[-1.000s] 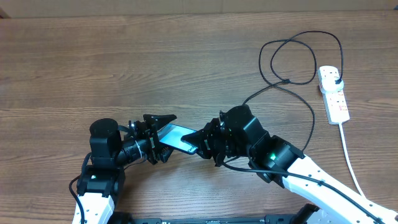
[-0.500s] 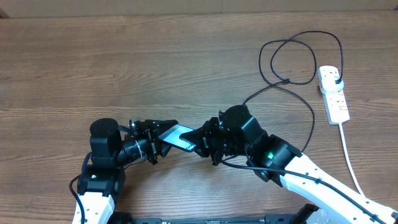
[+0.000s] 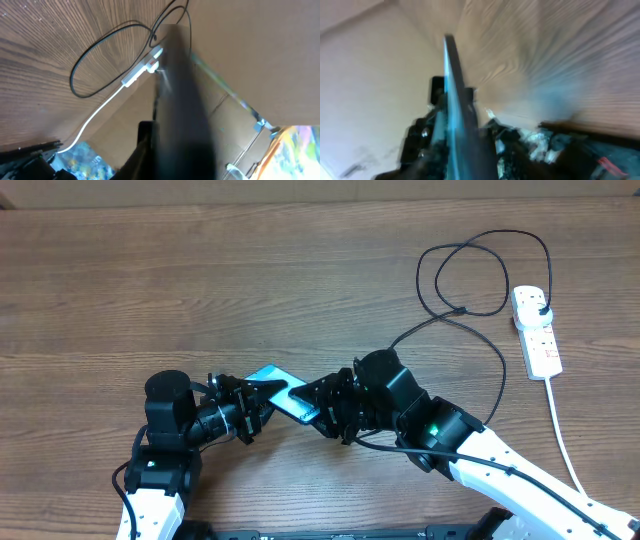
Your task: Plug charger to phone and switch on socket
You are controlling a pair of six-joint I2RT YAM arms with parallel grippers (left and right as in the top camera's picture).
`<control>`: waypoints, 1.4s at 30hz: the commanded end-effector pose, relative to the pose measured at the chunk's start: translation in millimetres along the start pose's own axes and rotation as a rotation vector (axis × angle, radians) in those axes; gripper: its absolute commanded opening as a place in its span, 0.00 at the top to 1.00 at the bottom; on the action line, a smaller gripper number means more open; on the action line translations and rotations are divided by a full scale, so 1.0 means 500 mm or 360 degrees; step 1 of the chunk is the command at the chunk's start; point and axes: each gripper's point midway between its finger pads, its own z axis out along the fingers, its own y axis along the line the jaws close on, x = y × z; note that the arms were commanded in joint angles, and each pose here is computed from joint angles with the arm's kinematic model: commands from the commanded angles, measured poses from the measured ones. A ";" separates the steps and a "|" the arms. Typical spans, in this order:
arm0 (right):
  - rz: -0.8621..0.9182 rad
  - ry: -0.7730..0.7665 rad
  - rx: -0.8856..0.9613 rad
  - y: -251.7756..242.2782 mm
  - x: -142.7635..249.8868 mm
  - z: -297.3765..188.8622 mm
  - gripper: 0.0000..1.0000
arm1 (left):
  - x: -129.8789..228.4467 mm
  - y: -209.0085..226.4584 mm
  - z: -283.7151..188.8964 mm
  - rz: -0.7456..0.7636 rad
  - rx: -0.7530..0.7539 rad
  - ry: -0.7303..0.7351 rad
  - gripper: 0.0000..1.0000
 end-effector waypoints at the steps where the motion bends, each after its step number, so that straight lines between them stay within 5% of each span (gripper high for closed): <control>1: -0.0156 -0.0153 0.0026 -0.003 -0.030 -0.002 0.52 | 0.016 -0.008 0.000 0.0150 0.0009 0.0050 0.94; 6: -0.0238 -0.0385 0.0187 -0.050 -0.087 -0.014 0.39 | 0.002 0.001 0.000 0.0316 -0.0013 -0.0011 0.96; 17: -0.0575 -0.1011 0.0651 -0.142 -0.225 -0.105 0.00 | -0.056 0.149 -0.024 0.0213 -0.0456 -0.0217 0.96; 28: -0.0615 -0.1356 0.0823 -0.162 -0.281 -0.176 0.00 | 0.026 0.179 -0.025 -0.0054 -0.0522 0.0155 0.96; 31: -0.0616 -0.1376 0.0833 -0.152 -0.300 -0.190 0.11 | 0.026 0.179 -0.025 -0.0055 -0.0522 0.0156 0.96; 37: -0.0654 -0.1194 0.0770 -0.082 -0.334 -0.217 0.16 | 0.009 0.182 -0.025 -0.0150 -0.0535 0.0059 0.96; 42: -0.0426 -0.1256 0.0738 -0.045 -0.423 -0.275 0.18 | 0.000 0.183 -0.025 -0.0205 -0.0539 0.0009 0.96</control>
